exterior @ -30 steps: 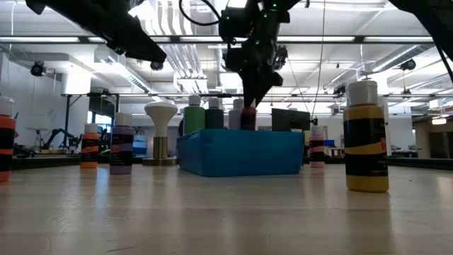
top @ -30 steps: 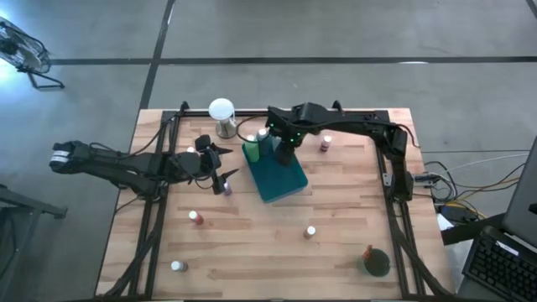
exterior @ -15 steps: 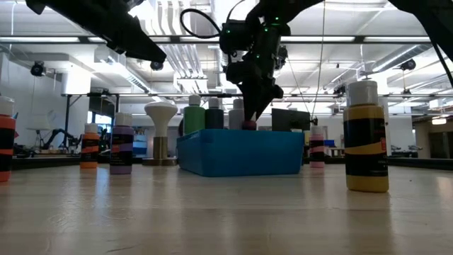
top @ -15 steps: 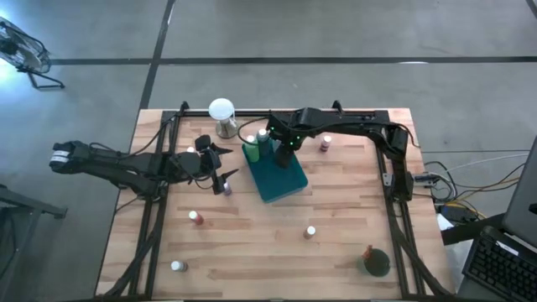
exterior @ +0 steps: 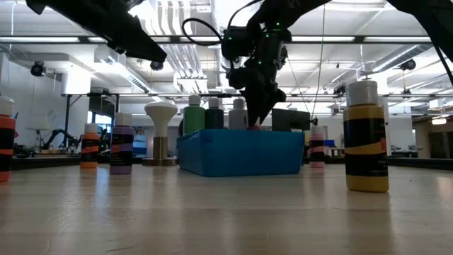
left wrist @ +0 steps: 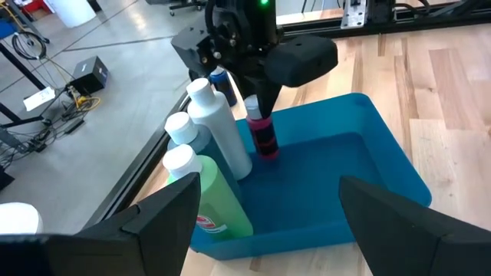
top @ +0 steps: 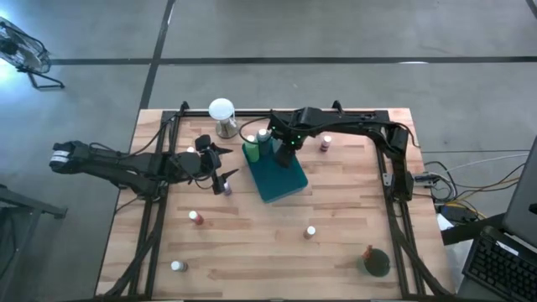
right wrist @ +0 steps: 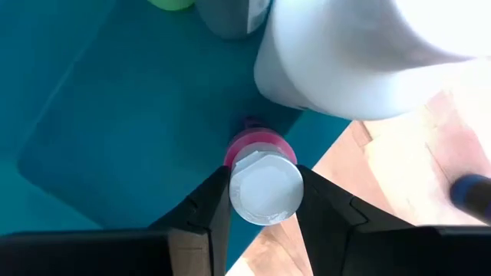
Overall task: Pick & Place Paint Supplies
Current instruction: Put the pink paint bottle into the blue bin
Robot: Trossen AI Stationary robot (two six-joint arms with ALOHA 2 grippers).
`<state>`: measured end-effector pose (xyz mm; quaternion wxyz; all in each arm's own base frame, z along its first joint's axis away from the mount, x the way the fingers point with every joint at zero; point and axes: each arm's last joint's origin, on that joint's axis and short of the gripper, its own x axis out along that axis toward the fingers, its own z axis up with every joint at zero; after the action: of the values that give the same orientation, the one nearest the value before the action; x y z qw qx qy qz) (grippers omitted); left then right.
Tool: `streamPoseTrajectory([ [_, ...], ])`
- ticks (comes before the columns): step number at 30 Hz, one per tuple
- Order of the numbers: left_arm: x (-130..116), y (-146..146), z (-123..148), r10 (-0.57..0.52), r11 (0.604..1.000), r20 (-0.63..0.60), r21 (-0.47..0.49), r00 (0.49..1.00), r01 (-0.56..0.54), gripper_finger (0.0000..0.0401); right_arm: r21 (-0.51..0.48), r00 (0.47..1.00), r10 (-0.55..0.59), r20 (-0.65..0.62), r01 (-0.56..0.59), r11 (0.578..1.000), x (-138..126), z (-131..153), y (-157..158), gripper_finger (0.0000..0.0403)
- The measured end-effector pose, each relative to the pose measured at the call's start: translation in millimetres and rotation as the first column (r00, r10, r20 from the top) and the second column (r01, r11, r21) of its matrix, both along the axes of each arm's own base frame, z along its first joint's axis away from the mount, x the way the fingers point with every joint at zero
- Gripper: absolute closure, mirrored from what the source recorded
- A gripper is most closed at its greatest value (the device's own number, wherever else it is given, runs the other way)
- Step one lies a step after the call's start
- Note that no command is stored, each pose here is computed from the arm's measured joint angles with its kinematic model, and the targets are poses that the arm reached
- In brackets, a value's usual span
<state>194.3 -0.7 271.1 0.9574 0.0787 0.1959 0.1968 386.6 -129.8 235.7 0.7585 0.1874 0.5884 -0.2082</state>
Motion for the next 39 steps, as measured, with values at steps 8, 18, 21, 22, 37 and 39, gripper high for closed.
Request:
streamPoseTrajectory([
  [8,0,0,0,0.000,1.000,0.000,0.000,1.000,0.000,0.0087,0.001,1.000,-0.009,-0.002,0.009,1.000,-1,-8,-2,0.0289],
  [18,0,0,0,0.000,1.000,0.000,0.000,1.000,0.000,0.0087,-0.008,1.000,-0.017,0.024,0.017,1.000,0,-8,-7,0.0289],
  [21,0,0,0,0.000,1.000,0.000,0.000,1.000,0.000,0.0087,-0.004,1.000,-0.015,0.013,0.015,1.000,1,-12,-8,0.0289],
  [22,0,0,0,0.000,1.000,0.001,0.000,1.000,0.000,0.0087,-0.002,1.000,-0.014,0.009,0.014,1.000,1,-14,-8,0.0289],
  [37,0,0,0,0.000,1.000,0.000,0.000,1.000,0.000,0.0087,0.000,1.000,0.001,-0.006,-0.001,1.000,2,-18,-9,0.0264],
  [39,0,0,0,0.000,1.000,0.000,0.000,1.000,0.000,0.0087,0.000,1.000,0.004,-0.006,-0.004,1.000,3,-18,-9,0.0256],
])
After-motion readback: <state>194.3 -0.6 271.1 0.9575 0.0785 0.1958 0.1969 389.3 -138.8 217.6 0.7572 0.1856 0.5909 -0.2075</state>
